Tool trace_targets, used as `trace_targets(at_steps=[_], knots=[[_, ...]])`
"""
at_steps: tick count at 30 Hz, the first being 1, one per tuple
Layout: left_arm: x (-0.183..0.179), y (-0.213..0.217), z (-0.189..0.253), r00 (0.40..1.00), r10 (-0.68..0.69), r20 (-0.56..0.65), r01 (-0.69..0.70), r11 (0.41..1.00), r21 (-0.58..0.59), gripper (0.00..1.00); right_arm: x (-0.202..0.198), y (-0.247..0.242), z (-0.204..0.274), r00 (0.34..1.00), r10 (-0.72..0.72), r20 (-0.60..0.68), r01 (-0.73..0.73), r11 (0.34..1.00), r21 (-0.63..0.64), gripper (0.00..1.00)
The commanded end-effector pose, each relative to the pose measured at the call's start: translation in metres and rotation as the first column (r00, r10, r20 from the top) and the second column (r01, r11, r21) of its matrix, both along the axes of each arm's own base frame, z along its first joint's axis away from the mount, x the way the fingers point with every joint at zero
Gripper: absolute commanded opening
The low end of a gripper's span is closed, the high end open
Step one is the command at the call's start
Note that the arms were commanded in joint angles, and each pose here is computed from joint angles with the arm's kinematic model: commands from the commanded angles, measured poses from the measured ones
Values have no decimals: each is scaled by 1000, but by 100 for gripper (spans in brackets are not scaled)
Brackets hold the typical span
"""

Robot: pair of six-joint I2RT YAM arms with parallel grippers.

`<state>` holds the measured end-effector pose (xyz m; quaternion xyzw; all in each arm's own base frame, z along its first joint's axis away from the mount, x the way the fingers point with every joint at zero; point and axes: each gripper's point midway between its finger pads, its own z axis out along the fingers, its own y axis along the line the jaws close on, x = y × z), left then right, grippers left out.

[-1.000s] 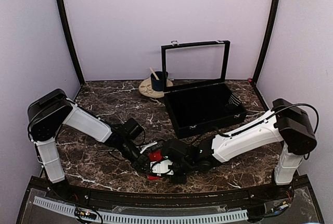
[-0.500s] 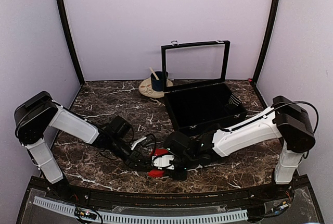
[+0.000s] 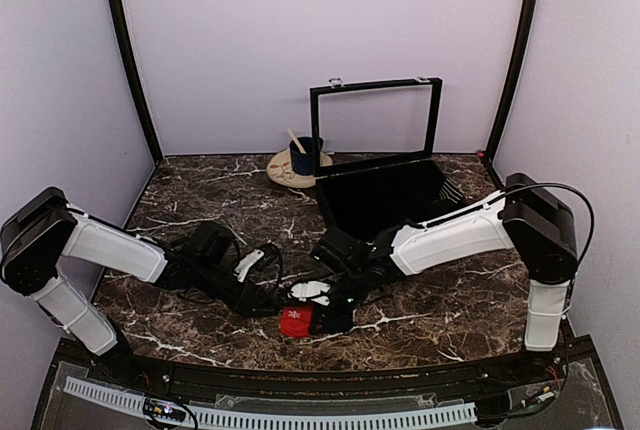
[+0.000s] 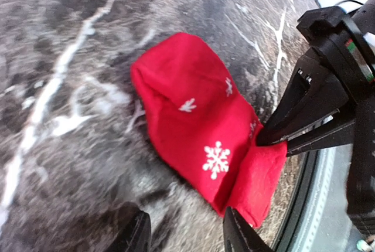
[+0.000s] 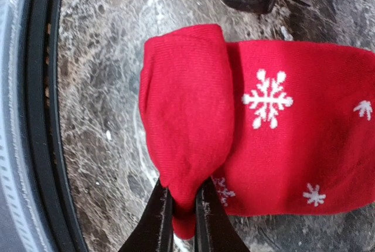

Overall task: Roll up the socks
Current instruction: Roll the sock at the center of the board.

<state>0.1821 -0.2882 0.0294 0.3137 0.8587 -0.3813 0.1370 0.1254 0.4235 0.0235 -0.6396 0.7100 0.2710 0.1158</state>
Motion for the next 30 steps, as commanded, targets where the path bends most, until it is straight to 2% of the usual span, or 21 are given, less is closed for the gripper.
trace_targets(at_steps=[1,8,14,20,30], knots=[[12,11,12,991,83,104,-83,997,-5,44,-18,-19,-24,978,-22,-205,-2,993,-114,0],[12,15,34,969,107,222,-102,994,-35,46,-15,-21,-23,941,-50,-334,4,991,-136,0],[-2,4,45,952,39,305,-40,999,-3,46,-13,-24,-28,903,-74,-424,-1,985,-175,0],[-21,-7,42,944,-58,325,45,998,47,47,-10,-21,-28,863,-98,-495,2,982,-191,0],[-31,-19,44,922,-162,352,144,986,79,49,-2,-23,-29,811,-134,-570,12,977,-213,0]])
